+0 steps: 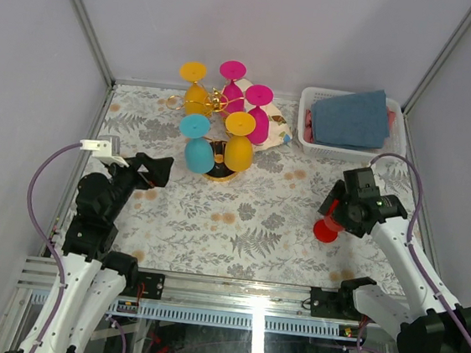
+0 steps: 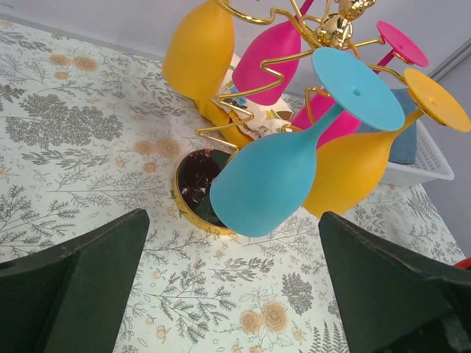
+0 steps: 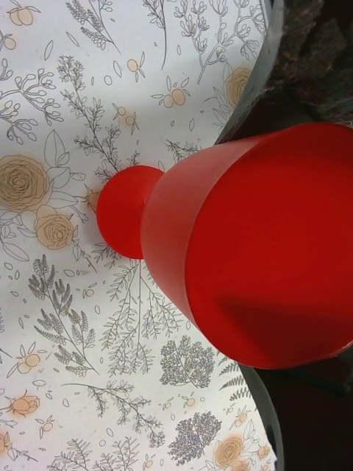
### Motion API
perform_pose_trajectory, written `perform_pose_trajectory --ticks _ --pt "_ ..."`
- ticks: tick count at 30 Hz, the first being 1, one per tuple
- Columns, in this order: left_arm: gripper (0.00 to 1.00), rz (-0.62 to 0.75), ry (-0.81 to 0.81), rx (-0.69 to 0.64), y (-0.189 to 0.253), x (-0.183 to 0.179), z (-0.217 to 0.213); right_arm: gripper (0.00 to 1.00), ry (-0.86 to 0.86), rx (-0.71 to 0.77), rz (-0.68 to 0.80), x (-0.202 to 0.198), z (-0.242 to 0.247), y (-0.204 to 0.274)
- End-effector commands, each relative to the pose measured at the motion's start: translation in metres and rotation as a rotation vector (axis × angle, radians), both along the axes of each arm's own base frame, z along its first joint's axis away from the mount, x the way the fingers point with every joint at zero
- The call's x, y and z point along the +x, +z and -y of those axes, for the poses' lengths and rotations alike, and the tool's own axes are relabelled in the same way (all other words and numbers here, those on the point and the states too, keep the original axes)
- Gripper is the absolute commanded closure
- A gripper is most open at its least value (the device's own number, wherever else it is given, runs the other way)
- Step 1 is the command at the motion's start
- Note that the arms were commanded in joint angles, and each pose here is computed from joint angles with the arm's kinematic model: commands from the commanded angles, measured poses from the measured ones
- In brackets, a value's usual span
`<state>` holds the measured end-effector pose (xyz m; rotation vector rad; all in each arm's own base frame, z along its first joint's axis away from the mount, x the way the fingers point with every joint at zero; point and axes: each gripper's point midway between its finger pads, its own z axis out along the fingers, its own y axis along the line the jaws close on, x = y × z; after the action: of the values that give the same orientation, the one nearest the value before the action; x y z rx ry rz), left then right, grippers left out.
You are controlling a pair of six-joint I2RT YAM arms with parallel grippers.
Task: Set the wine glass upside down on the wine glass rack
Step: Pick up the wine glass at the center of the board.
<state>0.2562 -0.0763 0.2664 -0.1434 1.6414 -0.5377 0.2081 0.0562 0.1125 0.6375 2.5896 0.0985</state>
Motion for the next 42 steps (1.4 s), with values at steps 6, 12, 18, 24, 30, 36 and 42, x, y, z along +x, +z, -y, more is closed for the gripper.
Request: perform_pose_trajectory --ticks 6,12,18,24,30,36,42 --pt "0.00 0.057 0.067 -0.004 0.018 -0.005 -0.012 0.24 0.116 0.040 0.151 0.024 -0.013 0.031" --pt "0.00 0.069 0.072 -0.033 0.021 -0.005 -0.012 0.28 0.222 0.084 0.251 0.037 -0.029 0.056" --pt "0.00 0.078 0.065 -0.029 0.025 -0.004 -0.011 0.30 0.285 0.094 0.291 0.048 -0.037 0.074" --pt "0.00 0.067 0.075 0.003 0.030 -0.003 -0.014 0.30 0.337 0.118 0.335 0.052 -0.045 0.084" --pt "0.00 0.084 0.098 0.064 0.045 -0.001 -0.020 0.30 0.369 0.155 0.400 0.053 -0.053 0.097" --pt "0.00 0.142 0.132 0.149 0.080 0.003 -0.028 0.30 0.339 0.176 0.515 0.062 -0.054 0.123" --pt "0.00 0.124 -0.004 0.132 0.099 0.014 0.003 0.30 0.357 0.272 0.616 0.073 -0.071 0.152"
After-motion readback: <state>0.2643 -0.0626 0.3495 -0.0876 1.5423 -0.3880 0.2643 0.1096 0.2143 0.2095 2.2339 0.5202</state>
